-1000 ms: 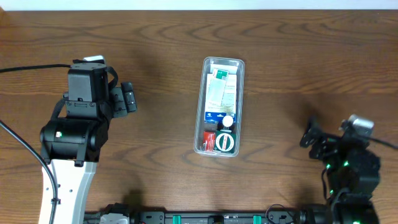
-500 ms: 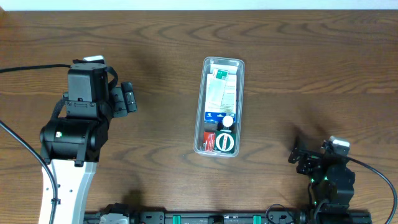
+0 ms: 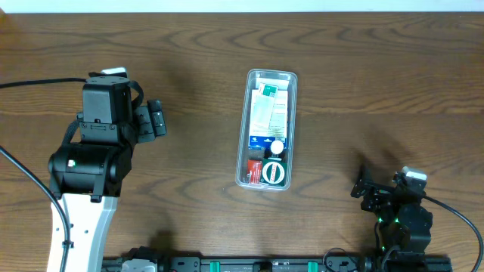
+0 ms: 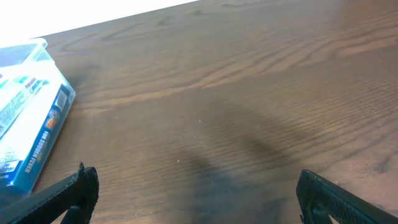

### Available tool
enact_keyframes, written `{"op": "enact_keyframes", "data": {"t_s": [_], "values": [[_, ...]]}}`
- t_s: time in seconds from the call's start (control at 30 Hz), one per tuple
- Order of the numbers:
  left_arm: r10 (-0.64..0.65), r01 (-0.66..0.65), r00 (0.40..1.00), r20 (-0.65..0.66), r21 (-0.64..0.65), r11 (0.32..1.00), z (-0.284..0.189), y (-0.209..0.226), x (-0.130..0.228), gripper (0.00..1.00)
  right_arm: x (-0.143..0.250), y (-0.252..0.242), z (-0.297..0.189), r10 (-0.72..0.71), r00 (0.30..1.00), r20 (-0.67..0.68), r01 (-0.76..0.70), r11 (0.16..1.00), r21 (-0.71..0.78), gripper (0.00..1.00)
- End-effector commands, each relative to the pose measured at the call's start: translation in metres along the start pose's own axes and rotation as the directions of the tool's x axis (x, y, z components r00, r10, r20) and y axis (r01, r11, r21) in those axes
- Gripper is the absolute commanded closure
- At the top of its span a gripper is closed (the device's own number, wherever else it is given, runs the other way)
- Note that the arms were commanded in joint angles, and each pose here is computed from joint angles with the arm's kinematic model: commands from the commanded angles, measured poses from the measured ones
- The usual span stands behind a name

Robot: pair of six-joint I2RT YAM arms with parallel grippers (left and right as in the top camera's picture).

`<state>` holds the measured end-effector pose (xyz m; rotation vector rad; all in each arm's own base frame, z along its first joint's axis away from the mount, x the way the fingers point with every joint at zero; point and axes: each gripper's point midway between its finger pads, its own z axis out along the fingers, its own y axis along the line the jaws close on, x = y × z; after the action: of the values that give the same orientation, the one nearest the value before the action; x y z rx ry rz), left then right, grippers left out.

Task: Pack container

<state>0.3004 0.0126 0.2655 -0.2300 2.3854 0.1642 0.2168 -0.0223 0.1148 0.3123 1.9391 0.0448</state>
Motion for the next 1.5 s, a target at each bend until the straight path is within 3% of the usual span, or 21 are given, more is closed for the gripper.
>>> {"op": "enact_keyframes", "data": {"t_s": [0.0, 0.53, 0.7, 0.83, 1.0, 1.47], "values": [[-0.009, 0.009, 1.0, 0.001, -0.015, 1.0, 0.001, 0.003, 0.0, 0.02, -0.001, 0.0, 0.0, 0.006, 1.0, 0.007, -0.006, 1.0, -0.003, 0.01], [-0.012, 0.012, 1.0, 0.006, -0.016, 1.0, -0.001, 0.005, -0.001, 0.02, -0.001, 0.0, 0.0, 0.006, 1.0, 0.007, -0.006, 1.0, -0.003, 0.01], [0.053, -0.054, 0.999, -0.007, -0.072, 0.996, -0.018, 0.024, 0.014, 0.02, -0.001, 0.0, 0.0, 0.006, 1.0, 0.007, -0.006, 1.0, -0.003, 0.01], [0.032, -0.025, 0.997, 0.07, -0.097, 0.995, -0.037, 0.04, 0.018, 0.02, -0.001, 0.0, 0.0, 0.006, 1.0, 0.007, -0.006, 1.0, -0.003, 0.01], [-0.016, 0.019, 0.981, 0.193, -0.01, 1.0, -0.053, 0.037, 0.03, 0.02, -0.001, 0.0, 0.0, 0.006, 1.0, 0.007, -0.006, 1.0, -0.003, 0.01], [-0.083, 0.033, 0.94, 0.331, 0.155, 0.987, 0.001, 0.019, 0.126, 0.02, -0.001, 0.0, 0.0, 0.006, 1.0, 0.007, -0.006, 1.0, -0.003, 0.01]]}}
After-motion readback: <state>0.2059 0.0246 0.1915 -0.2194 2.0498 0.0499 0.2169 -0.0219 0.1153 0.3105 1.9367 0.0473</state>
